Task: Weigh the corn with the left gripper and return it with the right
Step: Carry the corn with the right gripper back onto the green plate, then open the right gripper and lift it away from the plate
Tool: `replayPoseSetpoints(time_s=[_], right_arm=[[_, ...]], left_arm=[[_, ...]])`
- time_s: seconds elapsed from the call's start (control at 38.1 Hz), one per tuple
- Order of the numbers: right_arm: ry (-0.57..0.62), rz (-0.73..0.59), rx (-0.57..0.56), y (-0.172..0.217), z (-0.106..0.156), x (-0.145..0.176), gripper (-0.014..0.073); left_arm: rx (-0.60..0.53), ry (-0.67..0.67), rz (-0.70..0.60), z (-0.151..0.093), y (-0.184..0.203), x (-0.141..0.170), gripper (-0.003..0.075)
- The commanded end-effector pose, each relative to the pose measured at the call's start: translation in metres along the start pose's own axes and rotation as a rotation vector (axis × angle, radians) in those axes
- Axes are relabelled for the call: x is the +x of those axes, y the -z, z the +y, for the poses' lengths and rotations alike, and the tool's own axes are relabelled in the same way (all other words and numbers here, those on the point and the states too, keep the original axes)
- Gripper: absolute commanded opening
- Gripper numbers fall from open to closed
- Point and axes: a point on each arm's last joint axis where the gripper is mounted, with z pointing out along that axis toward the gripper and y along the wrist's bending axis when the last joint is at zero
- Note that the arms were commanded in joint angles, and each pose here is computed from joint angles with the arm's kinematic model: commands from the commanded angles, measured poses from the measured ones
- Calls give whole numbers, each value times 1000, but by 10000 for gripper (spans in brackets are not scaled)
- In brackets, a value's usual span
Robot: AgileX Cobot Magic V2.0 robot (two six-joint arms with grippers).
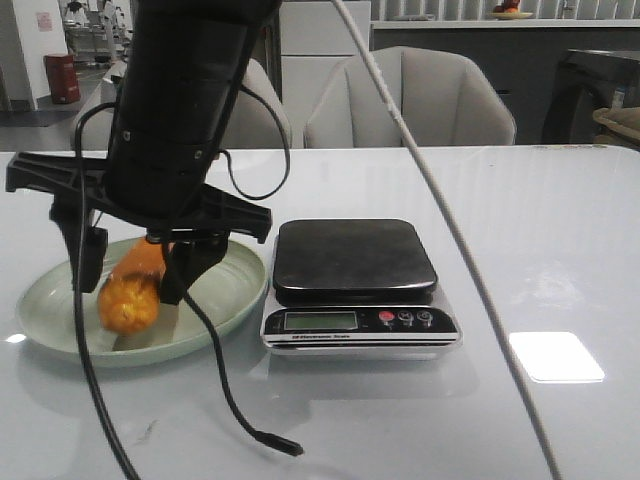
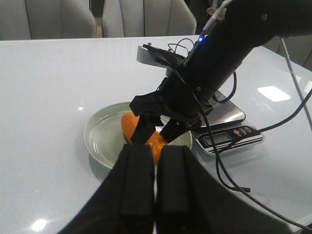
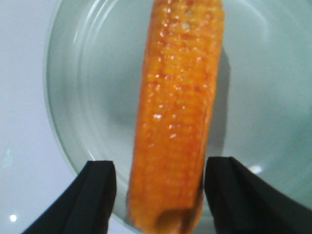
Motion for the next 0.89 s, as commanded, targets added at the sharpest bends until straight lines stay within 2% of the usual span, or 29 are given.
replayPoseSetpoints(time_s=[0.0, 0.16, 0.24, 0.45, 0.66, 0.73, 0.87], right_arm=[[14, -102, -91, 38, 16, -14, 554], [25, -104, -70, 52, 9, -20, 554], [72, -105, -57, 66, 4, -25, 554], [292, -73, 4, 112, -16, -34, 554], [438, -5, 73, 161, -49, -38, 554], [433, -34, 83, 181, -65, -37, 554], [371, -164, 90, 219, -98, -25, 553]], left_arm=[[20, 0, -115, -2, 7, -13, 114], [20, 0, -115, -2, 7, -13, 113], [20, 0, -115, -2, 7, -13, 113], [20, 0, -115, -2, 7, -13, 113], [20, 0, -115, -2, 7, -13, 113], [20, 0, -115, -2, 7, -13, 113], [20, 0, -115, -2, 7, -13, 113]])
